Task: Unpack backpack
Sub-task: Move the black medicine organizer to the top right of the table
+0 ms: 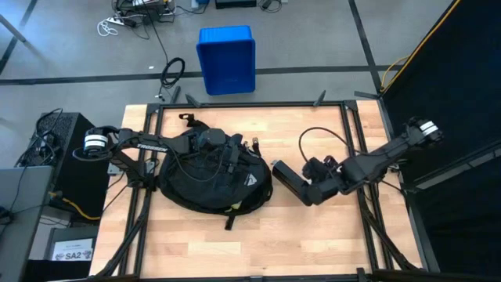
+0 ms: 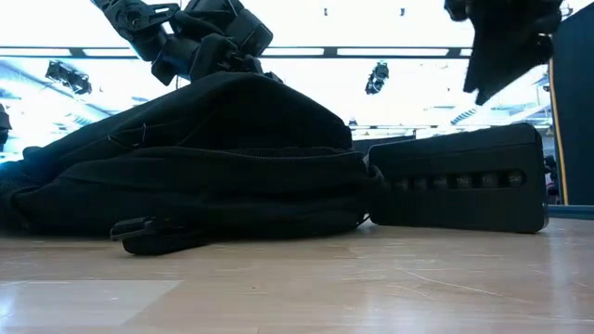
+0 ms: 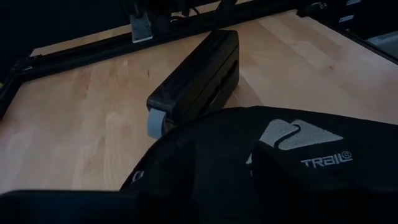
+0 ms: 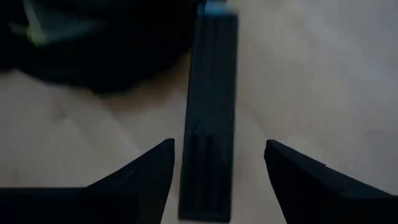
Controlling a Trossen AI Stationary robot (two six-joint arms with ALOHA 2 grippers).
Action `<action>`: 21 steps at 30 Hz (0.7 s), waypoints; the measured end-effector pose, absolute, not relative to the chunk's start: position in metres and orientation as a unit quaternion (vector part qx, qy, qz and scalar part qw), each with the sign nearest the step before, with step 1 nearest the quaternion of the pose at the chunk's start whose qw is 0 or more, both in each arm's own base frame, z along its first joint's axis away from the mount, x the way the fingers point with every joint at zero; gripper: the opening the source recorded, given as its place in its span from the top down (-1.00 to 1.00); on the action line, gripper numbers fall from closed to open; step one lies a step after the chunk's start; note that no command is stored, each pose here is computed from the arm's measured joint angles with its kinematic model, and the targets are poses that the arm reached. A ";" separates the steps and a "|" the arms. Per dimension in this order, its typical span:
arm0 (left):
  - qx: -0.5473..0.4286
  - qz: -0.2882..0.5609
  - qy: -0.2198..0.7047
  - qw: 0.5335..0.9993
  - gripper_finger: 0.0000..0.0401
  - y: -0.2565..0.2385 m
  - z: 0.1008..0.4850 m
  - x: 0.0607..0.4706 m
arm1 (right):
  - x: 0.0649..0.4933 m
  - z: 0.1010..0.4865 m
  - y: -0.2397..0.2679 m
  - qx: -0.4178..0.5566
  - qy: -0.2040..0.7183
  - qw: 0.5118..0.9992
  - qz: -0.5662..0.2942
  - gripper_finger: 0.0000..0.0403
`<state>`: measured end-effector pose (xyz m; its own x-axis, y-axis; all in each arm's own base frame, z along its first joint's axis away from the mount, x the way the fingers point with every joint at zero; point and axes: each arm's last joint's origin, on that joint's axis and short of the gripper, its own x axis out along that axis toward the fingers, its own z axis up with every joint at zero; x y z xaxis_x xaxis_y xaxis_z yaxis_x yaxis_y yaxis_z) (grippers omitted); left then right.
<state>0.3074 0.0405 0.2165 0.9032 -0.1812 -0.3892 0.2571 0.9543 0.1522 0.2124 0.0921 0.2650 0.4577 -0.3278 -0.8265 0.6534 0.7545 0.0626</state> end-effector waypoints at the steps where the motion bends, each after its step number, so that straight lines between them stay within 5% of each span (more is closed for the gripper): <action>1: 0.101 -0.111 0.190 0.970 0.37 0.041 0.216 0.307 | 0.211 0.266 0.094 0.178 0.418 0.839 -0.299 -0.08; 13: 0.093 -0.059 0.261 0.959 0.37 0.022 0.226 0.288 | 0.193 0.256 0.153 0.021 0.234 0.922 -0.308 0.11; 21: 0.110 -0.119 0.174 0.971 0.37 -0.014 0.240 0.280 | 0.194 0.219 0.183 0.019 0.223 0.923 -0.313 0.14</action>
